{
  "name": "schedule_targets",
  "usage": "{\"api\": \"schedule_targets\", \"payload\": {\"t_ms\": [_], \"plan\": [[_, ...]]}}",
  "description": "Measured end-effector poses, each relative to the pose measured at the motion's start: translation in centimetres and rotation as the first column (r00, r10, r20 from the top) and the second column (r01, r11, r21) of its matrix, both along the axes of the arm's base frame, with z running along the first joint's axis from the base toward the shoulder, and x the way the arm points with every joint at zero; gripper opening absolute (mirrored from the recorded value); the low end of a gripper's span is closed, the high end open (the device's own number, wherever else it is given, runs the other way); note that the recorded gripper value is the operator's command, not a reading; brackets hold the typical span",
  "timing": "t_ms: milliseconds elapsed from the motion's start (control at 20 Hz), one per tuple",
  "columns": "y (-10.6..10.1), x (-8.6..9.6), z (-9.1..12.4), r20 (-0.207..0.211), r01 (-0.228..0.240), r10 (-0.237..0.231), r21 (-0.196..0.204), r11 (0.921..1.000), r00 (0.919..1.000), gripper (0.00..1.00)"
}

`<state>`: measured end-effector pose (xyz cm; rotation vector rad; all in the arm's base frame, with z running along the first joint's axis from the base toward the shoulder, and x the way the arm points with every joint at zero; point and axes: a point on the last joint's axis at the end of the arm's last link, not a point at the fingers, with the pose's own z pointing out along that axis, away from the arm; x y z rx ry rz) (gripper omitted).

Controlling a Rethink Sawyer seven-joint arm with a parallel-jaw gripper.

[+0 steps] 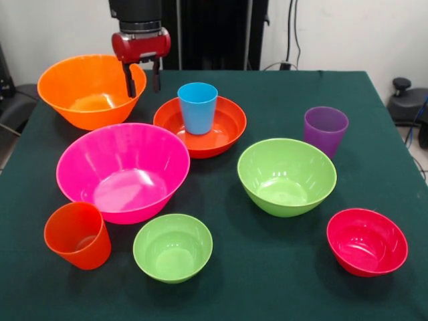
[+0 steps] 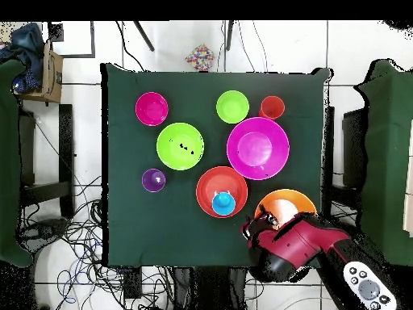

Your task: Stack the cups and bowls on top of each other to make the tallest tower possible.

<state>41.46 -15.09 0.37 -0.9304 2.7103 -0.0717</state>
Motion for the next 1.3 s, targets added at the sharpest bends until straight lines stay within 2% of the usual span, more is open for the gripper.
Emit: {"api": "schedule_targets", "payload": {"t_ms": [400,900,1300], "plan": [[-0.9,0.1,-1.0,0.023,-0.008,0.007,0.007,0.9999,0.9997,1.00],[-0.9,0.0,-1.5,0.032,0.002,-0.003,0.032,0.9995,0.9995,1.00],[-0.9,-0.4,-2.3,0.023,0.010,-0.011,0.043,0.9990,0.9997,1.00]]}}
